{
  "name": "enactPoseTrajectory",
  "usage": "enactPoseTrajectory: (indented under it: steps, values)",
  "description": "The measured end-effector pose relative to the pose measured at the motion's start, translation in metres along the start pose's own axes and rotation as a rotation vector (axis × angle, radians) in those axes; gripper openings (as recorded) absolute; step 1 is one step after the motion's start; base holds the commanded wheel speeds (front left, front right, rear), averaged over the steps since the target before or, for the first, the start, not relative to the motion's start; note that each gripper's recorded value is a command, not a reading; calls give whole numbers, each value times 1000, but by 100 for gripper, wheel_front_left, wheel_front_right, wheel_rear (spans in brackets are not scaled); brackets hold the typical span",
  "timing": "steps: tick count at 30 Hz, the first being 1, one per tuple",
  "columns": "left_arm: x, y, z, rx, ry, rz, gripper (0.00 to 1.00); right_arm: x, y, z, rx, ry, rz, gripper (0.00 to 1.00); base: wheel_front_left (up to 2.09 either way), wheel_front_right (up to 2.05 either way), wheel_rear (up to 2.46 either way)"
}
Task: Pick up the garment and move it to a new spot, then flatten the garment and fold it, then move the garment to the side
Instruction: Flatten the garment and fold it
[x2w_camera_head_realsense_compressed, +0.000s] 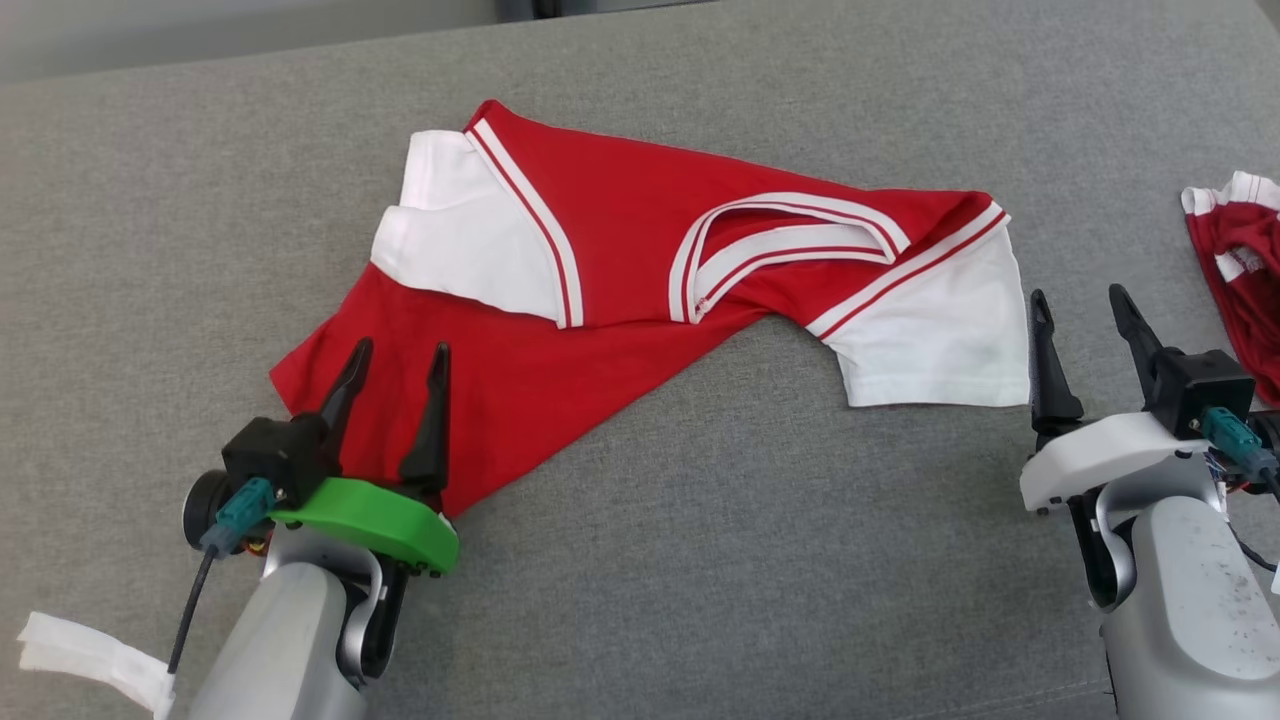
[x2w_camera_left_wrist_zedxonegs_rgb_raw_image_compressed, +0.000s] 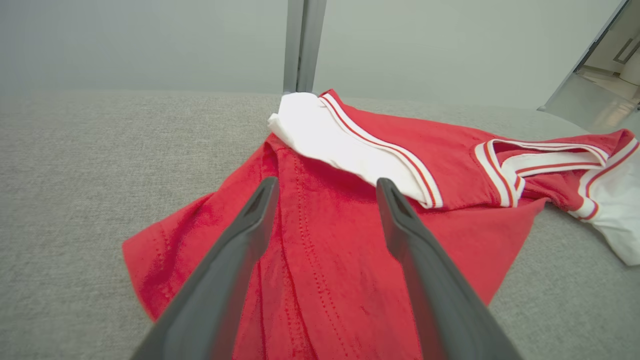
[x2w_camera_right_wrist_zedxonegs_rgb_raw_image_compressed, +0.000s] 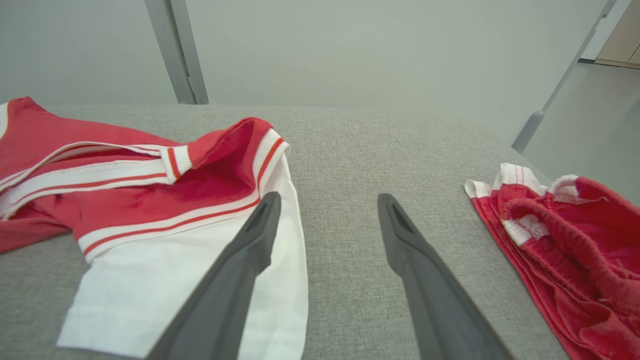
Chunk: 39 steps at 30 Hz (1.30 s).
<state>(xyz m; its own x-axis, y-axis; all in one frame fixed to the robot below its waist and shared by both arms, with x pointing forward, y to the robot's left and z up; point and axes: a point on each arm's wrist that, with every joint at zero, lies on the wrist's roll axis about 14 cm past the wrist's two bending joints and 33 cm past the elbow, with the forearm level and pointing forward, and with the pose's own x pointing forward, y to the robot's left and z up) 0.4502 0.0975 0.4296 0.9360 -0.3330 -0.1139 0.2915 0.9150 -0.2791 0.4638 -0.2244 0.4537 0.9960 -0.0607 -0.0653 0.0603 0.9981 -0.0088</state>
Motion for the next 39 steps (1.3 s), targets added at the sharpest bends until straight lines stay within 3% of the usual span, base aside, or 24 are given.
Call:
enactPoseTrajectory:
  steps: [21, 22, 24, 35, 39]
  values:
    - [63, 11, -16, 2, 50, -47, 100, -1, -7, -21, 14, 48, -7, 100, 0, 0, 0]
    - [64, 10, -16, 0, 51, -51, 79, -1, -8, -22, 13, 50, -8, 100, 0, 0, 0]
    - [69, 7, -11, 9, 38, -66, 0, -2, -9, -22, 13, 51, -9, 100, 0, 0, 0]
    - [109, -42, 66, 80, -155, -228, 0, -1, -5, -17, 32, 38, 1, 100, 0, 0, 0]
    - [117, -48, 68, 91, -158, -245, 0, -4, -8, -15, 41, 34, -7, 100, 0, 0, 0]
